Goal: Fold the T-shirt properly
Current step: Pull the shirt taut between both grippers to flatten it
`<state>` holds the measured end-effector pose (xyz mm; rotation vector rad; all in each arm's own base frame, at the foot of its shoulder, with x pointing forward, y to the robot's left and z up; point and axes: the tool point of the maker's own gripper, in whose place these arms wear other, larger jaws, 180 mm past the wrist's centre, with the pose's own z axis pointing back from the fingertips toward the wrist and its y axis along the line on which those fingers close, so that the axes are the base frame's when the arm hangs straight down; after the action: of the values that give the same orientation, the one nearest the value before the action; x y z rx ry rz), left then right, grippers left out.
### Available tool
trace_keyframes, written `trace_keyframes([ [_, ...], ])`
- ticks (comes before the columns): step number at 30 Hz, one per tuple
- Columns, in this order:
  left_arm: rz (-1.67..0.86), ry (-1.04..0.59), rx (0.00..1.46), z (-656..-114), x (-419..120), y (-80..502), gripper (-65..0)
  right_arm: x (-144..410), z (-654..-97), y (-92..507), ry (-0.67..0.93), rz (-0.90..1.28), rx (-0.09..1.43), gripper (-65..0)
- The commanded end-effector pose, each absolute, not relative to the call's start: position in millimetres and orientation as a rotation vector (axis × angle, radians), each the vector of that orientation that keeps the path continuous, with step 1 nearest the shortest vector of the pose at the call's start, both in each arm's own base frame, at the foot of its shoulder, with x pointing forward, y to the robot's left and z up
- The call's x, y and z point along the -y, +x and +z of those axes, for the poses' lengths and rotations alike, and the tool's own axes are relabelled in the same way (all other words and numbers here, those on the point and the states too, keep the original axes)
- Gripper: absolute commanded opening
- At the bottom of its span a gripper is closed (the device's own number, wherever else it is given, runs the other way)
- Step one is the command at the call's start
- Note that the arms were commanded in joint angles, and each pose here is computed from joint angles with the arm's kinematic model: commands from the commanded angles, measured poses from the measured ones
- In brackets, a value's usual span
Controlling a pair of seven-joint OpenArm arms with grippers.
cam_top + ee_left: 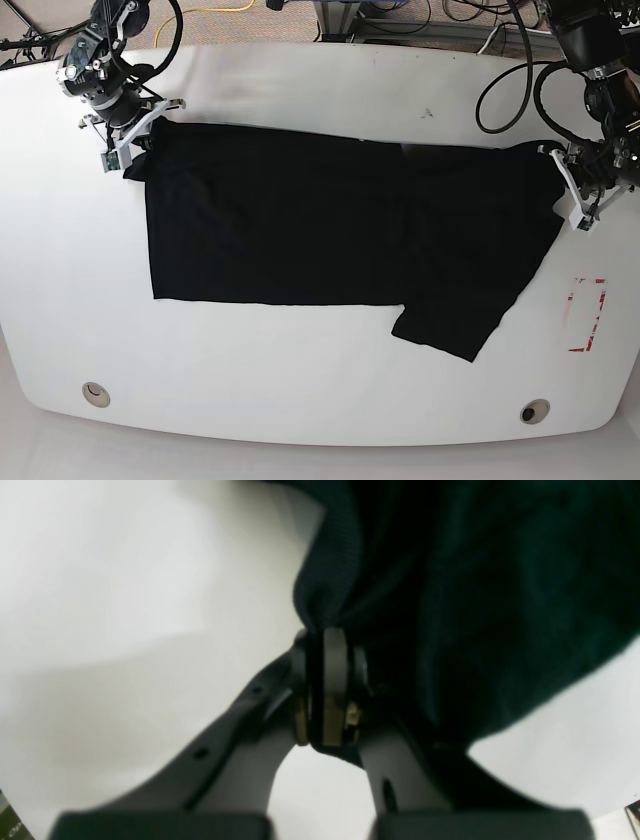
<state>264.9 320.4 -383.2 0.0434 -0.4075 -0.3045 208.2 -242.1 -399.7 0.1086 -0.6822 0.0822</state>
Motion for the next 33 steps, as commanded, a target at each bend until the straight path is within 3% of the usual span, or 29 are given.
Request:
trace_keyframes([
  [1,-0.314,0.085,0.426,-371.9,-333.1,268.0,-65.0,248.8,-390.4,210.8,0.085,0.092,0.713,-65.0],
  [21,-0.329,0.142,0.353,-375.9,-353.5,247.0,-65.0,249.9,-406.4,180.1,0.083,0.095,0.626,-64.7],
  [25,-0.332,0.152,0.348,-374.9,-355.7,246.4,-65.0,249.9,-407.8,176.1,0.082,0.097,0.616,-60.9],
  [33,-0.338,0.177,0.334,-370.9,-364.5,245.2,-63.2,250.1,-411.4,165.5,0.083,0.095,0.593,-44.2],
])
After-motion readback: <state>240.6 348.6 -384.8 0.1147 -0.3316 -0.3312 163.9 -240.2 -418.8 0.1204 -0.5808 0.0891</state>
